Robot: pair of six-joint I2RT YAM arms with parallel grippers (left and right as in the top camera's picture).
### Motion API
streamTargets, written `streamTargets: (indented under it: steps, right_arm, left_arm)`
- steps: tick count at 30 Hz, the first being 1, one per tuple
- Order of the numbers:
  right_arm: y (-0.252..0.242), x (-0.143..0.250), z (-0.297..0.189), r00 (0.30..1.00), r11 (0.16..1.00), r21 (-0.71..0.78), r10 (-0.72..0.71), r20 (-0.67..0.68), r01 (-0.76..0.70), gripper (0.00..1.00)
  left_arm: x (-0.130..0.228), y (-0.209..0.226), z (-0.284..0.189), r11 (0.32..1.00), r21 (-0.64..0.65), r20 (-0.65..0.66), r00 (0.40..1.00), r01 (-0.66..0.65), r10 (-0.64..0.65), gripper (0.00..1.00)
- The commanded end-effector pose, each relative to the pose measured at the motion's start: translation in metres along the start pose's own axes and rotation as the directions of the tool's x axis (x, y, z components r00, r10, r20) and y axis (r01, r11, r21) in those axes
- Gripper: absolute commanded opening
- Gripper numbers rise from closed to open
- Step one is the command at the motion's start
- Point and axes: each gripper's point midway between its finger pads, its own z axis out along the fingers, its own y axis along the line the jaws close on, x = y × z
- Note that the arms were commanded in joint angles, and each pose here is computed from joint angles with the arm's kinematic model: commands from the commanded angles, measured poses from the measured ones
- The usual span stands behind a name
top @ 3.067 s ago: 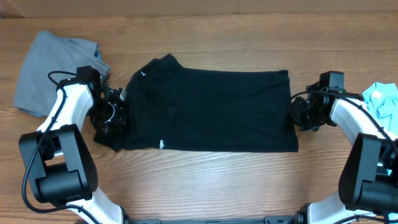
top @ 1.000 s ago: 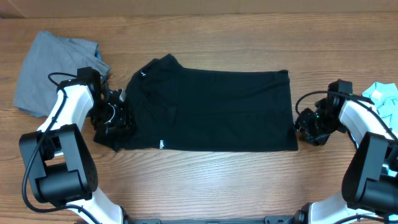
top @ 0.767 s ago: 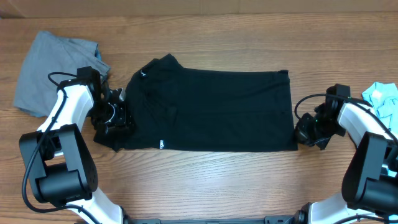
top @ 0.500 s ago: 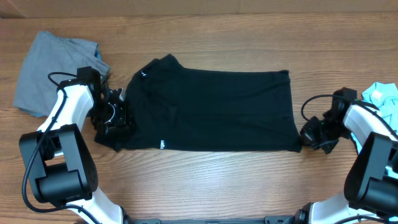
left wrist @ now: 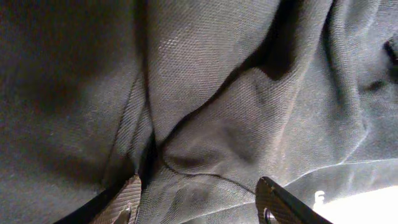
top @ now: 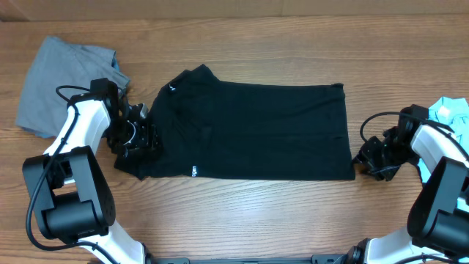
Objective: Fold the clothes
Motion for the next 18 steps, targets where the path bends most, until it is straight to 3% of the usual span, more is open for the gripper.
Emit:
streamTargets:
  steps: [1, 4, 8, 13, 18]
  right_arm:
    - [0.034, -0.010, -0.030, 0.995, 0.987, -0.139, -0.072, 0.069, 0.081, 0.42]
    - [0.052, -0.010, -0.047, 0.991, 0.969, -0.219, -0.092, 0.101, 0.113, 0.45]
    - [0.066, -0.008, -0.065, 0.985, 0.950, -0.278, -0.106, 0.137, 0.141, 0.48]
    - [0.066, -0.004, -0.069, 0.984, 0.949, -0.278, -0.110, 0.142, 0.147, 0.48]
    - [0.066, -0.004, -0.069, 0.982, 0.948, -0.276, -0.120, 0.143, 0.156, 0.48]
  left_arm:
    - [0.003, -0.005, 0.005, 1.000, 0.030, -0.003, 1.000, 0.004, -0.004, 0.58]
    - [0.002, -0.004, 0.014, 1.000, 0.028, 0.014, 1.000, -0.010, 0.009, 0.45]
    - [0.003, 0.009, 0.033, 0.999, -0.034, 0.046, 0.998, -0.029, 0.030, 0.06]
    - [-0.003, 0.040, 0.041, 0.987, -0.157, 0.105, 0.994, 0.041, -0.025, 0.04]
    - [-0.006, 0.039, 0.019, 0.991, -0.099, 0.089, 0.992, 0.094, -0.086, 0.06]
